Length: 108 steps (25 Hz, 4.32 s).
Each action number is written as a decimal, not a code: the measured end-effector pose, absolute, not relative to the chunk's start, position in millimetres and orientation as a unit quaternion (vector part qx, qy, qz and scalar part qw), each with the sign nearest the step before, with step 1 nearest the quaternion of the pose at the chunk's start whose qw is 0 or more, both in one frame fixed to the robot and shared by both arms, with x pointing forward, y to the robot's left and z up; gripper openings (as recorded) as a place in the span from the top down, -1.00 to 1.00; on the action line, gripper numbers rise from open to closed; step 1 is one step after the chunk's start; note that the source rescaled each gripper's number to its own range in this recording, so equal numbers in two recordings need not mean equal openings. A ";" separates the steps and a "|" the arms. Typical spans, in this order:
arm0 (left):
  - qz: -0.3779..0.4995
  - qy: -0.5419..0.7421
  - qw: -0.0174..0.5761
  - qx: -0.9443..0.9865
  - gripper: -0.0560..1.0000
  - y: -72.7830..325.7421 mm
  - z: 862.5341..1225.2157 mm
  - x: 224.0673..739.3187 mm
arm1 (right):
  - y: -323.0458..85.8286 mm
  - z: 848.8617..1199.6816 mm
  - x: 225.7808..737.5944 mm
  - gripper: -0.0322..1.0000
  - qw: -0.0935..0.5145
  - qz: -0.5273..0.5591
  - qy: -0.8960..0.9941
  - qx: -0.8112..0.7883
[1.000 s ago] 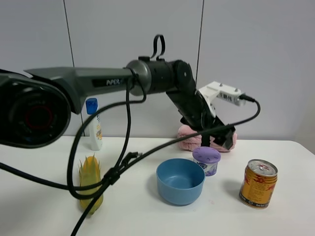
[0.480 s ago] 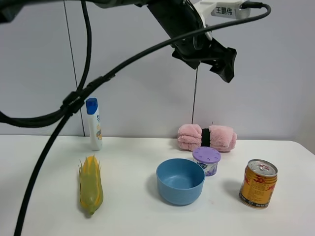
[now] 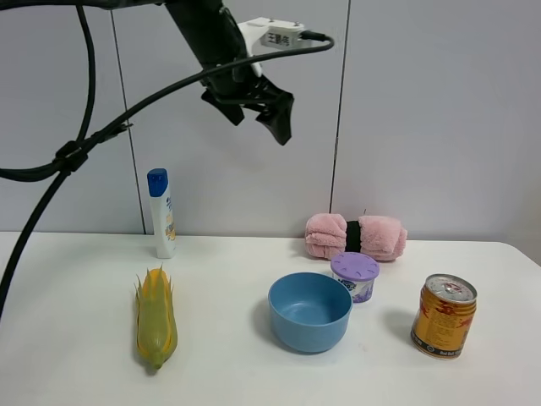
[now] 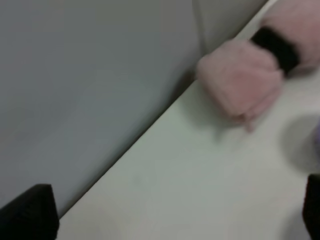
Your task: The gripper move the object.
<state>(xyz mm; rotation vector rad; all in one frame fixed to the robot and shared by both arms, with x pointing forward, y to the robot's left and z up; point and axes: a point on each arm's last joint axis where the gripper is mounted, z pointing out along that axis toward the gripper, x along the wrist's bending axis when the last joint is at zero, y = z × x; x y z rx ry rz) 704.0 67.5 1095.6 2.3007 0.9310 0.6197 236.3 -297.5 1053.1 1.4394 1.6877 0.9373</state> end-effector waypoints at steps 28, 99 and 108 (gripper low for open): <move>0.183 0.560 0.074 0.804 -1.00 276.6 1099.5 640.9 | -297.5 1053.1 236.3 -1.00 0.359 0.363 0.654 0.558; 0.379 0.582 0.376 0.614 -1.00 294.7 1055.7 233.1 | -297.5 1053.1 236.3 -1.00 0.359 0.363 0.654 0.558; 0.379 0.582 0.376 0.613 -1.00 294.7 1055.7 233.1 | -297.5 1053.1 236.3 -1.00 0.359 0.363 0.654 0.558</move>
